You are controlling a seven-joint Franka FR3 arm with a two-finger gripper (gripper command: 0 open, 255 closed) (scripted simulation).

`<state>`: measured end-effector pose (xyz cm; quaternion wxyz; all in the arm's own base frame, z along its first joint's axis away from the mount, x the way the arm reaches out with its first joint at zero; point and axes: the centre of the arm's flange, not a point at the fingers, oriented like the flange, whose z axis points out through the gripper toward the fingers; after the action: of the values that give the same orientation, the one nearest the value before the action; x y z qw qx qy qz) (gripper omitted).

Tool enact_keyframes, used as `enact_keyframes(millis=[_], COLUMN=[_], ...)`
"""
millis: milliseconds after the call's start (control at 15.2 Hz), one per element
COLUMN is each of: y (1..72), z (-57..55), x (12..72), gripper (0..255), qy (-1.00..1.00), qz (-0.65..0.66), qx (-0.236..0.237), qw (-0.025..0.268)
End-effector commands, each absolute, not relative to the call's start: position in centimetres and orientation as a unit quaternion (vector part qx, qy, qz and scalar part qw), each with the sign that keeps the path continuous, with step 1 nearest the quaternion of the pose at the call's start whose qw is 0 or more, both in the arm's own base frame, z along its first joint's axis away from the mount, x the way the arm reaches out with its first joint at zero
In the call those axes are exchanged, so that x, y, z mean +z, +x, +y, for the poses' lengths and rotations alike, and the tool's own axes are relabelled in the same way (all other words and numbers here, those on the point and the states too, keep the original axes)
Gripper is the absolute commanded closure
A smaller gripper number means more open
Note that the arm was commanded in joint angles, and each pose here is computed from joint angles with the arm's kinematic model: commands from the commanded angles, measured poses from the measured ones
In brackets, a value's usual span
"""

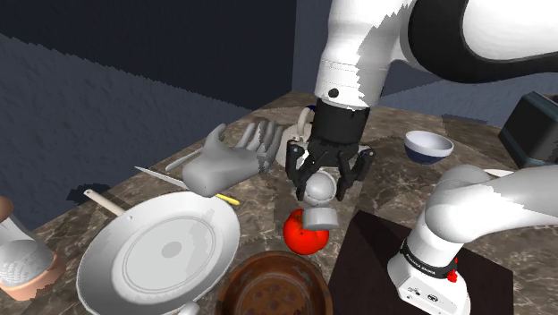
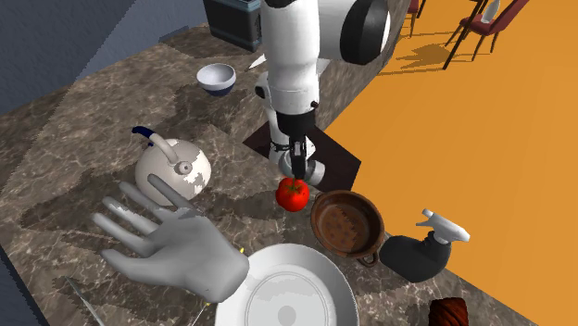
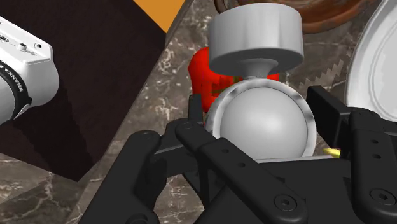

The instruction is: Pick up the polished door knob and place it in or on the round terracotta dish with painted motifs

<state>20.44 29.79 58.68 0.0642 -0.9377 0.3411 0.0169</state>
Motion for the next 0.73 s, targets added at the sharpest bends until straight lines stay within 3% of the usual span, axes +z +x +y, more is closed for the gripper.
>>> enact_keyframes(millis=[0, 660], y=[20.0, 17.3], z=[32.3, 44.5], x=[58.5, 58.5], gripper=[255, 255], qy=[-0.938, -0.938], qz=[0.341, 0.341], qx=[0.017, 0.017], qw=[0.065, 0.065])
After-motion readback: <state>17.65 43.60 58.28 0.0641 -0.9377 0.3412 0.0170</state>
